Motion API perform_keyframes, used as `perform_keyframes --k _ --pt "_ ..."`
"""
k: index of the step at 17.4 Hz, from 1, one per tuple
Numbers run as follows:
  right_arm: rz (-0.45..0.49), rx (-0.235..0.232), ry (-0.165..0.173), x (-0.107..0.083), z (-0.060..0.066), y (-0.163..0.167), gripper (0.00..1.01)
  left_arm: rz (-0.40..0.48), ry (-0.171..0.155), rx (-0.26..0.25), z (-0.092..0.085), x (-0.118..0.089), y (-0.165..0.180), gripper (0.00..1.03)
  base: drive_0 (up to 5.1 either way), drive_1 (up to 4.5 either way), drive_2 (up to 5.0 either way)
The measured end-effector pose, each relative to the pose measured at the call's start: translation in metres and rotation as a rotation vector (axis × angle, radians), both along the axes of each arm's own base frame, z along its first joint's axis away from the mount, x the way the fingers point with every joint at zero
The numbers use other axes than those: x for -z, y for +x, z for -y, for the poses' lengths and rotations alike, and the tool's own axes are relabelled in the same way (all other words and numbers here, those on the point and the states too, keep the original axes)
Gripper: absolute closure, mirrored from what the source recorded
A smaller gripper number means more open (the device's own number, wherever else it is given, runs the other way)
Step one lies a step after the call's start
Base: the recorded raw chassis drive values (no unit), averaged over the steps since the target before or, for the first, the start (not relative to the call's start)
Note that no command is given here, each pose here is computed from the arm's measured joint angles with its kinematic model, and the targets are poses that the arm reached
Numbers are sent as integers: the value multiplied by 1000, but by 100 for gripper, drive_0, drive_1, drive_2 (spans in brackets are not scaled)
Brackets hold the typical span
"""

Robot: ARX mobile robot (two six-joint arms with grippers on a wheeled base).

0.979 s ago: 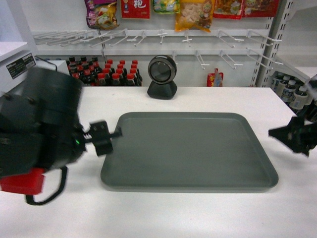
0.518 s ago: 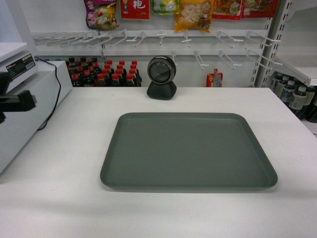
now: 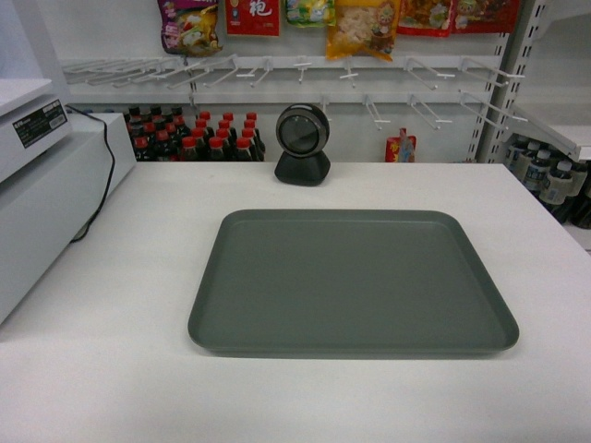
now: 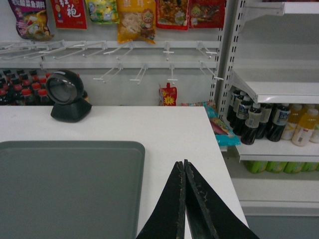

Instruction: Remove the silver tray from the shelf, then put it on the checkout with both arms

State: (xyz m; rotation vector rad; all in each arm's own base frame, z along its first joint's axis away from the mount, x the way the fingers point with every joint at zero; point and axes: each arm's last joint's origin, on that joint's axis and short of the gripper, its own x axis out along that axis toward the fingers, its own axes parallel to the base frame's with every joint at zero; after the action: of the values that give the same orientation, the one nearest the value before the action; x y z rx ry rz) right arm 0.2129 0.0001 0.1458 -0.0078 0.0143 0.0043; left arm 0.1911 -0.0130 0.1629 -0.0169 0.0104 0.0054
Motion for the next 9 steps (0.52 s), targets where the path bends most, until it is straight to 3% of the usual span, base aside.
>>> perform_keyframes --k 2,4,7,9 --pt "-18 2 0 0 0 -16 99 -13 0 26 -7 2 -14 102 0 0 0" --pt "-14 2 0 -5 0 -29 99 -7 0 -16 -15 1 -24 102 0 0 0" --pt "12 2 0 -19 0 -46 99 -6 -1 5 -13 0 -37 102 0 0 0" --pt "-6 2 0 -16 0 -56 99 -2 -1 5 -13 -1 -45 102 0 0 0"
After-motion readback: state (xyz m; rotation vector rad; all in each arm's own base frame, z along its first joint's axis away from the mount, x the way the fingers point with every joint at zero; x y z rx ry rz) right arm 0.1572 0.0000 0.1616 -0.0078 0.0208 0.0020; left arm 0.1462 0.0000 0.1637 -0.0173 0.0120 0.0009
